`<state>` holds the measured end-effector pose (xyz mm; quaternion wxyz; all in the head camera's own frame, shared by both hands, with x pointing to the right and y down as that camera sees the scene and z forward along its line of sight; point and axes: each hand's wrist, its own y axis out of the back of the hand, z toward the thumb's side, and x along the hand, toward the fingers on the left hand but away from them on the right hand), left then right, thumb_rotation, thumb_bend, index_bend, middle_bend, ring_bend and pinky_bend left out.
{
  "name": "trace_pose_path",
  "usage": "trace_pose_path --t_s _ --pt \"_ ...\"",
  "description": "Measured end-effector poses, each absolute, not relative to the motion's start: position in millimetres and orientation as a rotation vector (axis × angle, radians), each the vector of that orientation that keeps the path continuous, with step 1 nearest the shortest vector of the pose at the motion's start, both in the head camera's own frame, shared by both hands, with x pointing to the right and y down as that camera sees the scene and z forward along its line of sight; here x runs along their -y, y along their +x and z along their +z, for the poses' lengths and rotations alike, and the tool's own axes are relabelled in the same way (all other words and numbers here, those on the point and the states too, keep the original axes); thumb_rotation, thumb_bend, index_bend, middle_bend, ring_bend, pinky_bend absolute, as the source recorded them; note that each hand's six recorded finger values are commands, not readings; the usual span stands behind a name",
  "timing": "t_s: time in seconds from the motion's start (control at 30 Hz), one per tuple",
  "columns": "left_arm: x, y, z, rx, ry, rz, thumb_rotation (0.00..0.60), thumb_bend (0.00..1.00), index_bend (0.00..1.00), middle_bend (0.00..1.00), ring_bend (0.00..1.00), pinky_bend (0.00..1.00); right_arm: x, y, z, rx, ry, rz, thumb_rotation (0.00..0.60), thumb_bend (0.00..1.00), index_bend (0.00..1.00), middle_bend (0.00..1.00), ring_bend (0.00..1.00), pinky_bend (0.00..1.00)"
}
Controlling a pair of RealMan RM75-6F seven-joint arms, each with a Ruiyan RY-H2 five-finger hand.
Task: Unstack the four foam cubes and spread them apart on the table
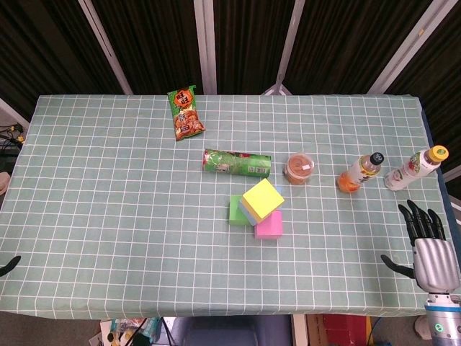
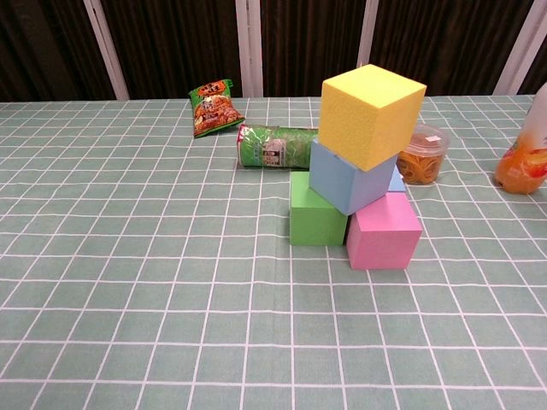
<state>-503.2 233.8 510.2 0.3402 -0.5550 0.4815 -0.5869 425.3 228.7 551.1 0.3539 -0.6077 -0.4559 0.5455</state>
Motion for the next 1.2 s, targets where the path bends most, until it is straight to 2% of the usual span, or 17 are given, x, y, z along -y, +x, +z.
trace_pose_path --t_s 0.53,0.77,1.03,1.2 --pt "-235 -504 510 -1.253 -1.444 -1.531 0.6 0.14 0.16 0.0 0.0 0.0 -231 421 558 1.174 -1.629 1.414 0.6 0.04 0.0 0.0 0.09 0.0" --pt "-238 -497 510 -1.228 -1.453 -1.521 0.6 0.14 0.16 0.0 0.0 0.0 -236 410 571 1.125 -1.734 1.424 0.6 0.04 0.0 0.0 0.09 0.0" --pt "-238 -500 508 -1.245 -1.445 -1.525 0.6 0.14 0.16 0.0 0.0 0.0 -240 389 580 1.133 -1.908 1.355 0.6 0.04 0.0 0.0 0.09 0.0" --pt "-237 -498 514 -1.224 -1.454 -1.54 0.6 0.14 0.16 0.0 0.0 0.0 -230 384 578 1.213 -1.956 1.295 0.6 0.04 0.0 0.0 0.09 0.0"
